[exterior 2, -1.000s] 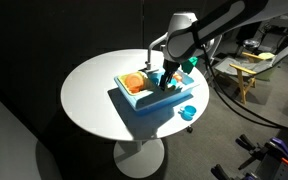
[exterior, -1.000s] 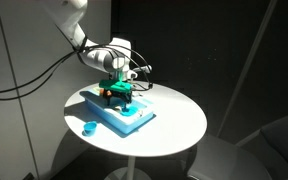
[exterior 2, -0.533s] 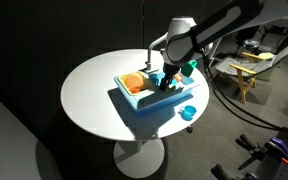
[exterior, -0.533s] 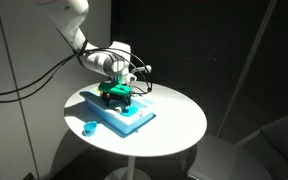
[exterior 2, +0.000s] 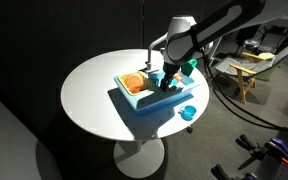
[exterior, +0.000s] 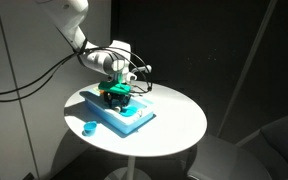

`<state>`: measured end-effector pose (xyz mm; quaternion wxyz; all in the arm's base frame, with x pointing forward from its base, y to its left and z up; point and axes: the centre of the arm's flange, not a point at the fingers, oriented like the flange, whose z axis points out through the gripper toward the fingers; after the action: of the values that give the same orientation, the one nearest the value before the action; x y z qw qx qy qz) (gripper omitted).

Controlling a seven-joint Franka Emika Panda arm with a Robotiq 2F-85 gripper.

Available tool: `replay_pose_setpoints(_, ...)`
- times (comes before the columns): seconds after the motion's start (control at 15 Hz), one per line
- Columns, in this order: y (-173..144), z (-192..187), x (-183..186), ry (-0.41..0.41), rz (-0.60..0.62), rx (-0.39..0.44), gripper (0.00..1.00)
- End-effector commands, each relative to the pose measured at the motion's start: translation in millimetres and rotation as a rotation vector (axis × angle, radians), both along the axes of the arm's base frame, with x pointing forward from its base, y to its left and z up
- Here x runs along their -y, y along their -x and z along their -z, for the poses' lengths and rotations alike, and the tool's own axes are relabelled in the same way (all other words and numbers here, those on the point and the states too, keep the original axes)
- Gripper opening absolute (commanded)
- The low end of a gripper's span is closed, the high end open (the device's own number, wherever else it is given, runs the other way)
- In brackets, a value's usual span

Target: Remove the bottle from the sink and put it on the dish rack

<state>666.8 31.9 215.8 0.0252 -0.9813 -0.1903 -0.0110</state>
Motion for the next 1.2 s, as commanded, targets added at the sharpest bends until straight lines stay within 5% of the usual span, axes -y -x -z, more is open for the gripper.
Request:
replay_pose_setpoints(0.0, -2, 1, 2, -0.009, 0.021, -0.014, 0.35)
replay_pose_setpoints(0.13, -2, -2, 2, -0.01, 0.022, -0.009, 0.29)
replay_pose_setpoints(0.33, -1, 1, 3, -0.01, 0.023, -0.015, 0.04)
replay_pose_setpoints(1.13, 3, -18, -3, -0.013, 0.038, -0.021, 0.05)
